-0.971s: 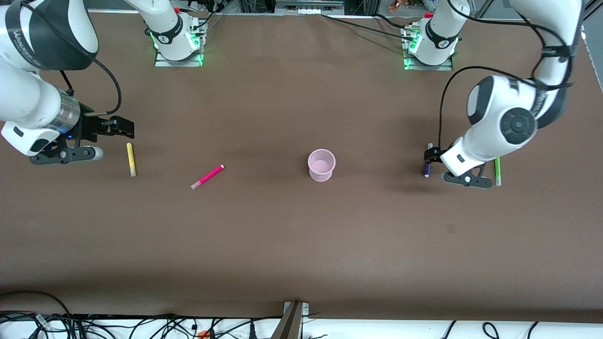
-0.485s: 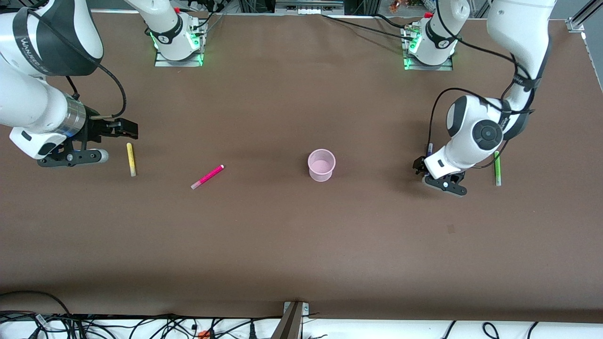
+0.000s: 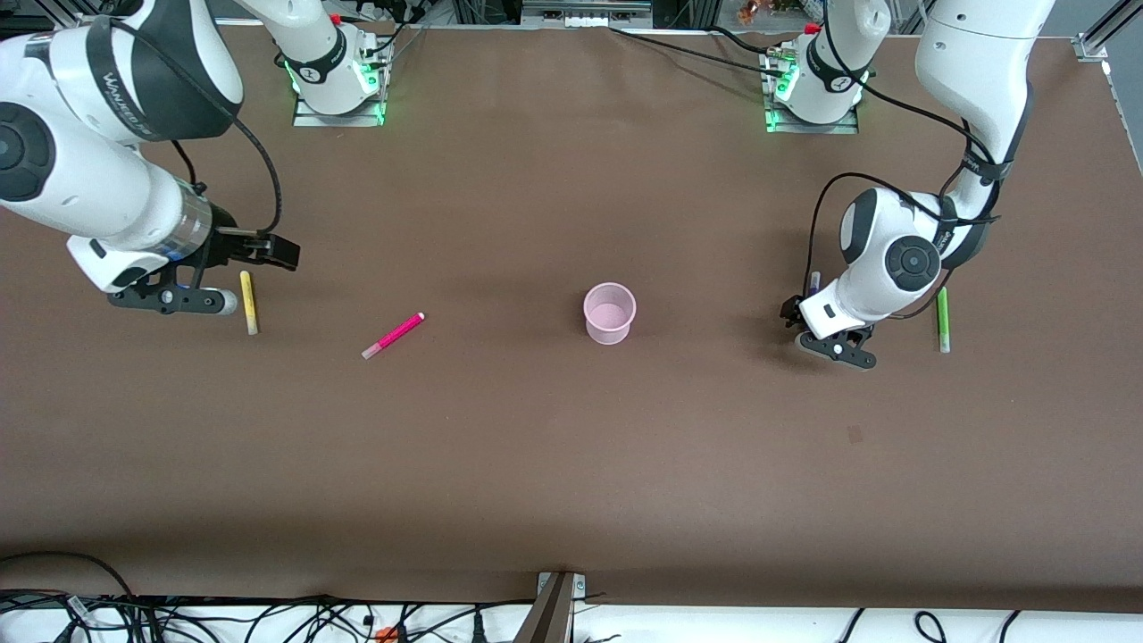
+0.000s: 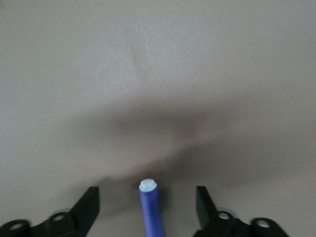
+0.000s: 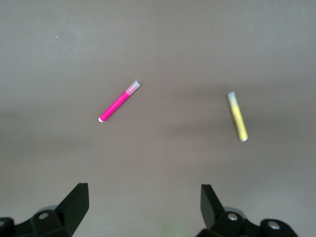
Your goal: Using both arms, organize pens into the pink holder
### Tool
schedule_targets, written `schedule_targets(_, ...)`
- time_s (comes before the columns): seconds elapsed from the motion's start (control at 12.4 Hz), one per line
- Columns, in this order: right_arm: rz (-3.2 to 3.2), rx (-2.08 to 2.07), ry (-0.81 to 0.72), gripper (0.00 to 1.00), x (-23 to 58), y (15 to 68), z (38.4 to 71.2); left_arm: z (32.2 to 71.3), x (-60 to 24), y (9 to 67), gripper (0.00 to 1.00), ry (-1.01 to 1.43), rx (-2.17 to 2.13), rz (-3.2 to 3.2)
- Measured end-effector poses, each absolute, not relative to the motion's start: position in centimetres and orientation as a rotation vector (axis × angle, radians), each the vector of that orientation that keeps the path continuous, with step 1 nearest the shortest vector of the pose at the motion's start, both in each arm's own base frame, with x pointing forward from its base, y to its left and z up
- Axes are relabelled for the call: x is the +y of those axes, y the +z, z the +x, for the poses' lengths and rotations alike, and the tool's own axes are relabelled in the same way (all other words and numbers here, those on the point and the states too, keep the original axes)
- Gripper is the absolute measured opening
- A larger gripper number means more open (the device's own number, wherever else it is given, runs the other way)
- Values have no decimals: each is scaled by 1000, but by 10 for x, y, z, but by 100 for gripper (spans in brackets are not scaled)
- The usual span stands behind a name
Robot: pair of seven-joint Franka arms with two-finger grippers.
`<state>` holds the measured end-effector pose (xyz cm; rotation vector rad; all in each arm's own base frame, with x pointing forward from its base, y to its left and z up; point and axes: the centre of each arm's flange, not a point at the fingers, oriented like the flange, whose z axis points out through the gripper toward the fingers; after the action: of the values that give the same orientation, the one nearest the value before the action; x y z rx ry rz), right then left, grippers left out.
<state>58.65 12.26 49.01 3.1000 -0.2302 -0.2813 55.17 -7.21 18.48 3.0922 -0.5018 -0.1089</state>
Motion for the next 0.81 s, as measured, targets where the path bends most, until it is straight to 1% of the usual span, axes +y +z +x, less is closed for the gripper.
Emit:
schedule_targets(0.16,3115,-437,-293,100,131,465,585,548,-68,181,57,-124,-496,3093)
schedule_targets(0.32,3103,-638,-308,100,142,426,583,546,-68,177,34,-140,-497,3091)
schedule_targets(0.4,3083,-752,-316,100,152,404,583,544,-68,174,27,-149,-497,3090)
schedule_targets(0.49,3061,-858,-321,100,166,380,586,544,-68,172,26,-155,-498,3090)
schedule_targets(0.57,3041,-938,-322,100,179,357,589,544,-68,172,18,-155,-497,3090)
schedule_targets(0.81,2976,-1104,-308,100,209,291,594,545,-68,174,19,-147,-498,3090)
